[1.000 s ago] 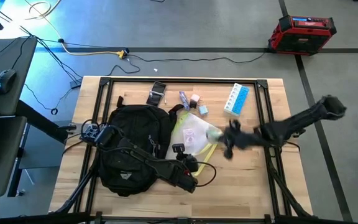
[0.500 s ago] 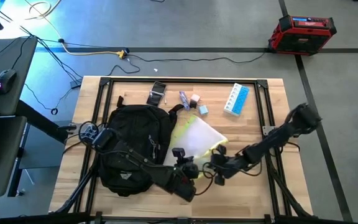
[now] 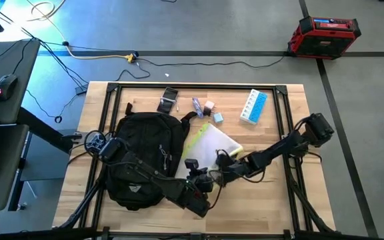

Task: Unpack backpack
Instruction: Put the packed green earphones into the green zip bag

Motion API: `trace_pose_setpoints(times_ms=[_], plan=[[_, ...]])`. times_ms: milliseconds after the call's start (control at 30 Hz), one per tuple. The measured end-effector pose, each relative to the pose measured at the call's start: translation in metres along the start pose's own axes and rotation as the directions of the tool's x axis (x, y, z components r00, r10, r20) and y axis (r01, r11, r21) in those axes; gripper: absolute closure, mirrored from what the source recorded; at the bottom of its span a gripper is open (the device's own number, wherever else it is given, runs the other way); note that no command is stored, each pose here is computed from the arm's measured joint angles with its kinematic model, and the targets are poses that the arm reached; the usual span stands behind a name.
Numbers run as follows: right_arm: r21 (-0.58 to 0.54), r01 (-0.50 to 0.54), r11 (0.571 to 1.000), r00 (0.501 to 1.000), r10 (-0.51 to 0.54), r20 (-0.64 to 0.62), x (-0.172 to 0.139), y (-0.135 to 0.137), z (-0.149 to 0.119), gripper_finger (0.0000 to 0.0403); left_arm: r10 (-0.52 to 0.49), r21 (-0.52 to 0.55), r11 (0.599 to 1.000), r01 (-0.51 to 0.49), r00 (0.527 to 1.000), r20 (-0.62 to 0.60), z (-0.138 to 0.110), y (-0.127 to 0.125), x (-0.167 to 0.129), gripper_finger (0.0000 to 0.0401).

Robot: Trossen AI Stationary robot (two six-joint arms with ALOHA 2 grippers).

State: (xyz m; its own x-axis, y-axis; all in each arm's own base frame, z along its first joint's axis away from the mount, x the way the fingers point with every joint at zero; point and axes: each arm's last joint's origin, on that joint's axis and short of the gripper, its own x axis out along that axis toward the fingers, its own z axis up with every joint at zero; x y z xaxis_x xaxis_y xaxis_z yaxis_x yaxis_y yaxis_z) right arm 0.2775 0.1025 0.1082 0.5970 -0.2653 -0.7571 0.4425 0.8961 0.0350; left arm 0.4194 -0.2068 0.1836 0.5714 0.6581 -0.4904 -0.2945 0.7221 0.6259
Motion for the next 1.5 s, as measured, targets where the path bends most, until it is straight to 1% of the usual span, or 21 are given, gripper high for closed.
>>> trace_pose_setpoints(times_ms=[67, 133, 167, 233, 333, 433, 533, 633, 733, 833, 933, 1067, 1167, 1233, 1300, 1367, 1433, 1500], plan=[[0.040, 0.131, 0.991, 0.991, -0.132, 0.011, -0.002, -0.009, -0.004, 0.0403, 0.002, 0.000, 1.000, -0.002, 1.000, 0.000, 0.000, 0.000, 0.000, 0.0401], [0.057, 0.226, 0.972, 0.974, -0.227, 0.007, -0.004, -0.015, -0.009, 0.0403, 0.003, 0.008, 1.000, -0.003, 1.000, 0.001, 0.000, 0.000, 0.000, 0.0401], [0.060, 0.262, 0.963, 0.965, -0.263, 0.012, -0.006, -0.017, -0.011, 0.0403, 0.004, 0.007, 1.000, -0.004, 1.000, 0.002, 0.000, 0.000, 0.000, 0.0401], [0.058, 0.293, 0.954, 0.955, -0.295, 0.021, -0.008, -0.018, -0.015, 0.0403, 0.003, 0.007, 1.000, -0.003, 1.000, 0.003, 0.000, 0.000, 0.000, 0.0401], [0.017, 0.255, 0.967, 0.966, -0.255, 0.040, -0.010, -0.012, -0.015, 0.0403, 0.001, 0.008, 1.000, -0.001, 1.000, 0.003, 0.000, -0.001, -0.001, 0.0401], [-0.058, 0.145, 0.988, 0.988, -0.142, 0.051, -0.013, -0.003, -0.009, 0.0403, -0.005, 0.008, 1.000, 0.005, 1.000, 0.002, 0.000, -0.001, -0.001, 0.0401], [-0.137, 0.051, 0.989, 0.995, -0.039, 0.090, -0.018, 0.005, 0.000, 0.0403, -0.011, 0.007, 1.000, 0.011, 1.000, -0.002, 0.000, -0.001, -0.001, 0.0401], [-0.171, 0.005, 0.985, 0.989, 0.020, 0.146, -0.020, 0.012, 0.006, 0.0403, -0.019, 0.004, 1.000, 0.019, 1.000, -0.004, 0.000, -0.001, -0.001, 0.0401], [-0.161, -0.024, 0.987, 0.983, 0.052, 0.177, -0.017, 0.014, 0.011, 0.0403, -0.019, 0.001, 1.000, 0.019, 1.000, -0.003, 0.000, -0.001, -0.001, 0.0401], [-0.215, -0.030, 0.976, 0.979, 0.072, 0.188, -0.013, 0.015, 0.013, 0.0398, -0.021, -0.008, 1.000, 0.021, 1.000, 0.002, 0.001, -0.001, 0.000, 0.0401], [-0.238, -0.044, 0.970, 0.975, 0.093, 0.200, -0.013, 0.016, 0.016, 0.0364, -0.022, -0.013, 1.000, 0.022, 1.000, 0.006, 0.001, -0.002, 0.000, 0.0401], [-0.241, -0.054, 0.969, 0.971, 0.107, 0.212, -0.013, 0.018, 0.017, 0.0279, -0.026, -0.015, 1.000, 0.026, 1.000, 0.004, 0.002, -0.001, 0.000, 0.0401], [-0.261, -0.069, 0.963, 0.978, 0.118, 0.175, -0.014, 0.017, 0.015, 0.0217, -0.027, -0.015, 1.000, 0.027, 1.000, 0.003, 0.002, -0.001, 0.000, 0.0401], [-0.278, -0.094, 0.956, 0.982, 0.135, 0.131, -0.014, 0.016, 0.012, 0.0192, -0.027, -0.015, 1.000, 0.027, 1.000, 0.003, 0.002, -0.001, 0.000, 0.0401], [-0.290, -0.071, 0.954, 0.991, 0.100, 0.086, -0.013, 0.012, 0.007, 0.0180, -0.027, -0.014, 1.000, 0.027, 1.000, 0.003, 0.002, -0.001, 0.000, 0.0401], [-0.297, -0.025, 0.954, 0.996, 0.048, 0.073, -0.012, 0.008, 0.005, 0.0179, -0.028, -0.013, 1.000, 0.028, 1.000, 0.002, 0.001, -0.002, 0.000, 0.0401], [-0.309, 0.011, 0.951, 0.997, 0.011, 0.070, -0.012, 0.006, 0.003, 0.0185, -0.029, -0.013, 0.999, 0.029, 1.000, 0.002, 0.001, -0.002, 0.000, 0.0401], [-0.308, 0.014, 0.951, 0.998, 0.007, 0.068, -0.009, 0.004, 0.004, 0.0195, -0.029, -0.013, 0.999, 0.029, 1.000, 0.002, 0.001, -0.002, 0.000, 0.0401]])
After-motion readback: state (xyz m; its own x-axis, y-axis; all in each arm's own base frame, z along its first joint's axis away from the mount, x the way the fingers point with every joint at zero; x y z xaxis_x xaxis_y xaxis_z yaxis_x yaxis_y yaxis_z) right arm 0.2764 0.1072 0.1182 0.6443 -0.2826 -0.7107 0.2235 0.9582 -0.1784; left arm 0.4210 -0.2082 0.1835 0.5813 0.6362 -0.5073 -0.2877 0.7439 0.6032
